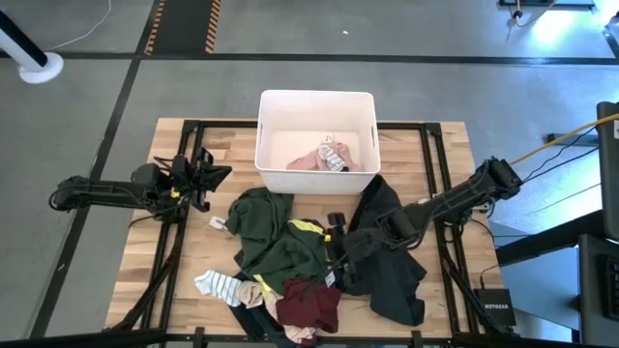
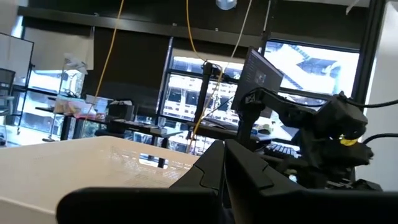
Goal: Sort clothes
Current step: Put the green shirt into the white bin
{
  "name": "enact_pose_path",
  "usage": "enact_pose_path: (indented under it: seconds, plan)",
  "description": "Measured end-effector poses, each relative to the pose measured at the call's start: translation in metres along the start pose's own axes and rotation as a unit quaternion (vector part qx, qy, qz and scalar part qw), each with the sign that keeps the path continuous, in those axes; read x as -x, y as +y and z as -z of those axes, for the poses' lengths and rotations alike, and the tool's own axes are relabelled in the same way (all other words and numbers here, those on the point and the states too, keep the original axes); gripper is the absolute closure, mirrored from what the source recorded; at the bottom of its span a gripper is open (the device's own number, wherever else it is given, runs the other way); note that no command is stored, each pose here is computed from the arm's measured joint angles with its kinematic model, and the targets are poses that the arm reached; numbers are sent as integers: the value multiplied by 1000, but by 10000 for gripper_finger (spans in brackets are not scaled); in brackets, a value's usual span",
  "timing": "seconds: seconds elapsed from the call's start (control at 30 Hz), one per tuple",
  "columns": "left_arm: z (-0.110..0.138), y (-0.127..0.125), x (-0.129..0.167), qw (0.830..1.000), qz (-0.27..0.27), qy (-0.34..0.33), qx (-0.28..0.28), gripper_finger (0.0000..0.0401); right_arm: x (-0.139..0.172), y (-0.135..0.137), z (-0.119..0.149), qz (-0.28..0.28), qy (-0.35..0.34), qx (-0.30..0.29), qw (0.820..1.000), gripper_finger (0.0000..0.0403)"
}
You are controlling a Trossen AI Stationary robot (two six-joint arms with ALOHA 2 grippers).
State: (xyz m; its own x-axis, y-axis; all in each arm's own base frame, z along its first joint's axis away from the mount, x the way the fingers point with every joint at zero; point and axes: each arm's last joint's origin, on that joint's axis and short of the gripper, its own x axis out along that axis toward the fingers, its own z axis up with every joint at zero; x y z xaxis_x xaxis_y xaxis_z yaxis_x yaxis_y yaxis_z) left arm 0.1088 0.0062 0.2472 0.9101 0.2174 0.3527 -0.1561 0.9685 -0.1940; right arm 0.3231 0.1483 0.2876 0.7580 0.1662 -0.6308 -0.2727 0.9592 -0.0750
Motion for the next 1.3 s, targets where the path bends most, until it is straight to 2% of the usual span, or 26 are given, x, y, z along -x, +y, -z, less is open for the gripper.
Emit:
enact_pose_path:
  seconds: [0.17,0.27,0.4,0.6,0.93,1.17,1.3]
  plan:
    - [0,0,0,1000,0,0,0,393,-18,4,-4,-10,-34,-10,999,189]
    - [0,0,0,1000,0,0,0,393,-31,2,-2,13,-39,-38,998,189]
    - [0,0,0,1000,0,-1,2,393,-46,-11,5,59,-17,-82,995,189]
    - [0,0,0,1000,0,-1,3,393,-47,-29,15,82,33,-112,990,189]
    - [0,0,0,1000,0,-1,4,393,-55,-31,13,16,23,-123,992,189]
    - [0,0,0,1000,0,-3,1,393,-74,-42,25,24,50,-132,990,190]
    - [0,0,0,1000,0,-2,1,393,-81,-45,28,12,56,-126,990,221]
